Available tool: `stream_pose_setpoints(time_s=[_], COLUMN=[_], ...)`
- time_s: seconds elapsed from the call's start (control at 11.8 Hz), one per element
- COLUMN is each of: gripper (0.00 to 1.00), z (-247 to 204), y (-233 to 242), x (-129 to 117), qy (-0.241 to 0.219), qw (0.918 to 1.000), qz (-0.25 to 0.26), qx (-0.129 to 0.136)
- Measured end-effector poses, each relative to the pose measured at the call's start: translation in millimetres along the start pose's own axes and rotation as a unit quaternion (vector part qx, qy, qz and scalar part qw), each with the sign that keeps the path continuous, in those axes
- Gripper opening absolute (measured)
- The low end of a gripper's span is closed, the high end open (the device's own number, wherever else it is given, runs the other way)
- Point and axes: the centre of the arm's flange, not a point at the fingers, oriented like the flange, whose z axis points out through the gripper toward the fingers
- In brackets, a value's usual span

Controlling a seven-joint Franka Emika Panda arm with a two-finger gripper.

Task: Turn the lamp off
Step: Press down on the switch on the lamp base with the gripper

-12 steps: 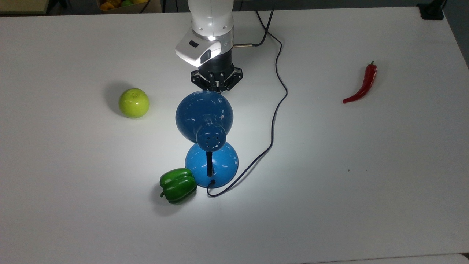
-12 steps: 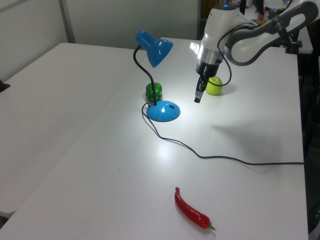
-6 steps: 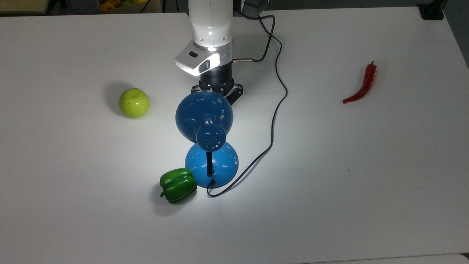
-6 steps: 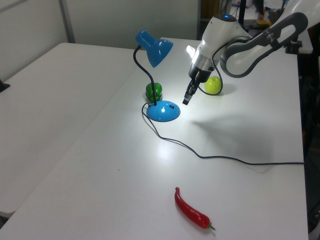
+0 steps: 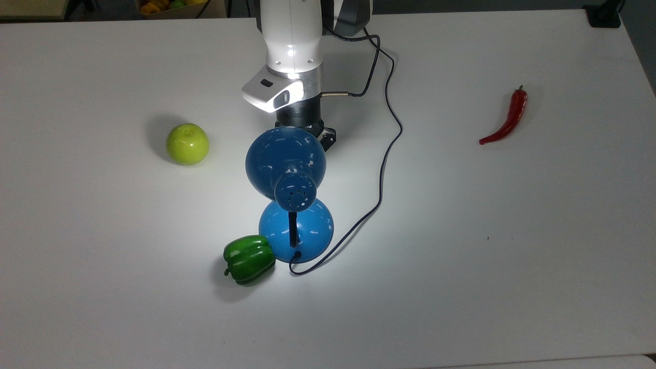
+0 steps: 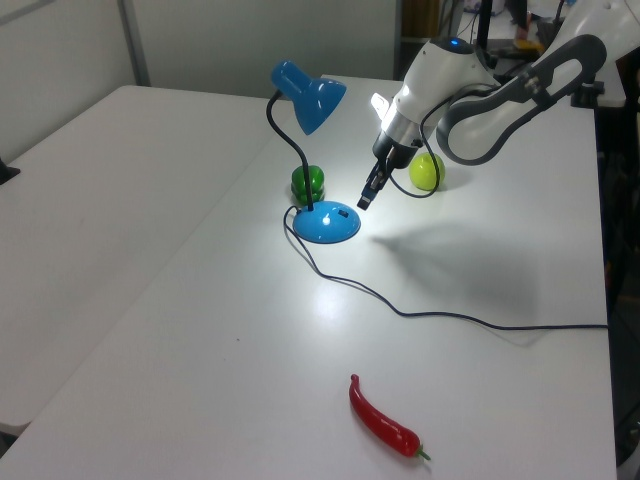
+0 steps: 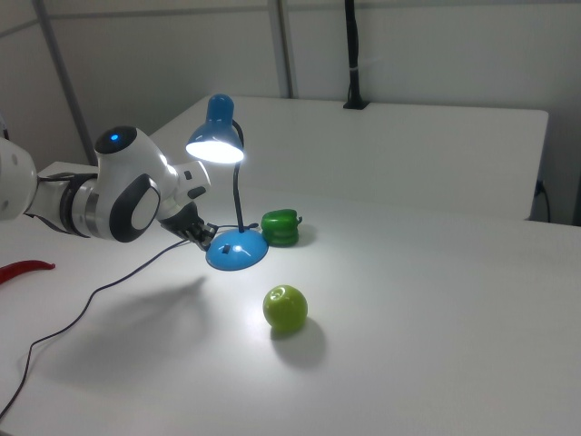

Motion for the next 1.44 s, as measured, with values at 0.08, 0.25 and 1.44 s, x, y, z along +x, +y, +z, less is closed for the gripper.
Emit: stream_pose_setpoints(time_s=[0.08,0.25,1.44], gripper=[0.01,0.01,0.01], z=[3.9,15.0,42.0], y=[2.1,8.0,15.0], x=[-0.1,-1.6,7.4], qy=[0.006,0.017,0.048], qw=[1.0,0.9998,0.9988], qz=[0.002,0.005,0.008], qx=[-0.001,-0.003,-0.008])
